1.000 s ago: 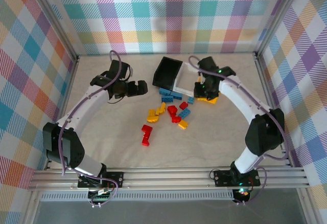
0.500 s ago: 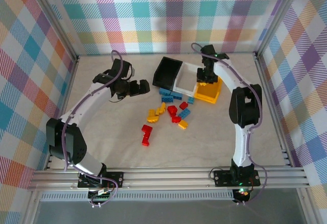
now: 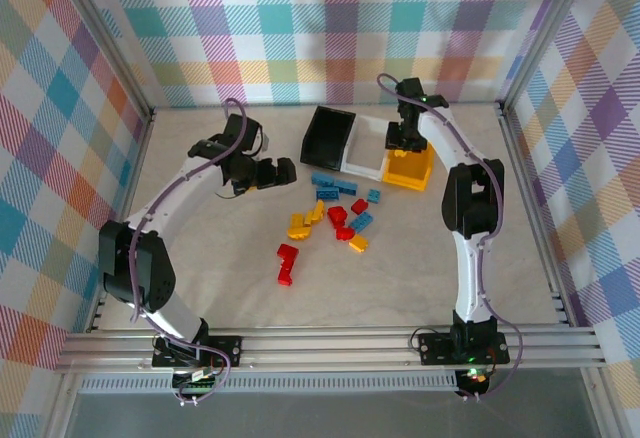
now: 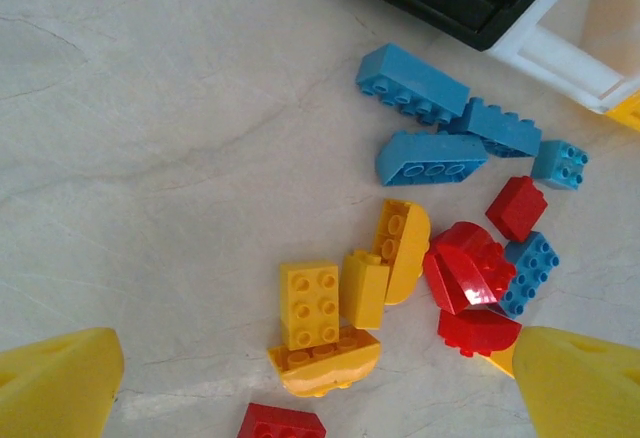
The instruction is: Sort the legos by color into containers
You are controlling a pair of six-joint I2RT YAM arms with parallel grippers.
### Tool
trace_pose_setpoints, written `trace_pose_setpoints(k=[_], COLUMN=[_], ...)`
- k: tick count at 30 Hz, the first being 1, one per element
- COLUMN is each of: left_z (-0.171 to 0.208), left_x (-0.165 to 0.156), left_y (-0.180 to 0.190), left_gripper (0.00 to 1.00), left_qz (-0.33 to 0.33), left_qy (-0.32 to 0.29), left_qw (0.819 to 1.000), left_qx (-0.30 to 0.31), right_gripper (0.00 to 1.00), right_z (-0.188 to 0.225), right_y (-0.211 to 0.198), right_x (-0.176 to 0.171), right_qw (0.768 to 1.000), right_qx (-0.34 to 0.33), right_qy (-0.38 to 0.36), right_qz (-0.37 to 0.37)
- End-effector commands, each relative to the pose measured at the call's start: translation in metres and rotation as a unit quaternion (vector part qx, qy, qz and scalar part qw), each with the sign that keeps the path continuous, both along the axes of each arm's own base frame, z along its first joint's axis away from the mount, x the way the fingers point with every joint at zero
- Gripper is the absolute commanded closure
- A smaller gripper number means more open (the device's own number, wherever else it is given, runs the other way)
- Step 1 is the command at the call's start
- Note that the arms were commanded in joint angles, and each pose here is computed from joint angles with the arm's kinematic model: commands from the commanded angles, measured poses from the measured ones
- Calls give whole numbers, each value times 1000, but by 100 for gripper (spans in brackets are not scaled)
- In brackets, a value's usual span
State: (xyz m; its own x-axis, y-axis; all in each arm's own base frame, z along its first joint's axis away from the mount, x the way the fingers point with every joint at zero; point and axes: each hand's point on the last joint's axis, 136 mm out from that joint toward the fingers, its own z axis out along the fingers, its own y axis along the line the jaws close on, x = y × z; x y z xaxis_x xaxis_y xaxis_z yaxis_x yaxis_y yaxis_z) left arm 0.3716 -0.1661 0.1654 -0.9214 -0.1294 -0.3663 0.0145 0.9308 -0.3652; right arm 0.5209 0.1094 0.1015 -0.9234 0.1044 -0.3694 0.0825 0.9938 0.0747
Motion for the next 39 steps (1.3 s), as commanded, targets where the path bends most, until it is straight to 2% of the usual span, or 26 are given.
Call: trace_pose_setpoints(k=[1, 3, 8, 10, 13, 17, 20, 24, 28, 32, 39], left_z=[3, 1, -1, -1, -3, -16, -24, -37, -46, -44, -45], left_x=[0, 2, 7, 8, 8, 1, -5, -12, -18, -23, -31], left_y=[-5, -7, -11, -13, -14, -17, -19, -19, -20, -16, -9], left_gripper=[0, 0, 0, 0, 0, 0, 0, 0, 0, 0, 0], left_qz=[-14, -17, -19, -19, -17, -18, -20, -10, -1, 2, 5], left_qy=[7, 10, 11, 10, 9, 19, 25, 36, 47, 43, 45], left_qw=[1000, 1000, 1000, 1000, 1000, 1000, 999, 999, 998, 999, 999], left_qx=[-2, -1, -8, -11, -14, -15, -11, -17, -30, -27, -16], right_gripper=[34, 28, 28, 29, 30, 29, 29, 29, 30, 31, 33], right_z=[-21, -14, 16, 32, 40, 20, 4, -15, -34, -50, -63], right_y=[-6, -7, -1, 16, 55, 97, 111, 116, 116, 113, 126], right_x=[-12, -13, -16, -27, -71, -163, -223, -272, -281, -268, -255], right_qw=[1000, 1000, 1000, 998, 990, 969, 954, 941, 934, 933, 922], right_qx=[-3, -5, 5, 27, 38, 43, 51, 70, 35, -2, -17], right_qy=[29, 21, -6, -16, 1, 59, 93, 130, 136, 130, 125], right_qz=[-5, -6, 12, 47, 134, 235, 281, 305, 329, 336, 366])
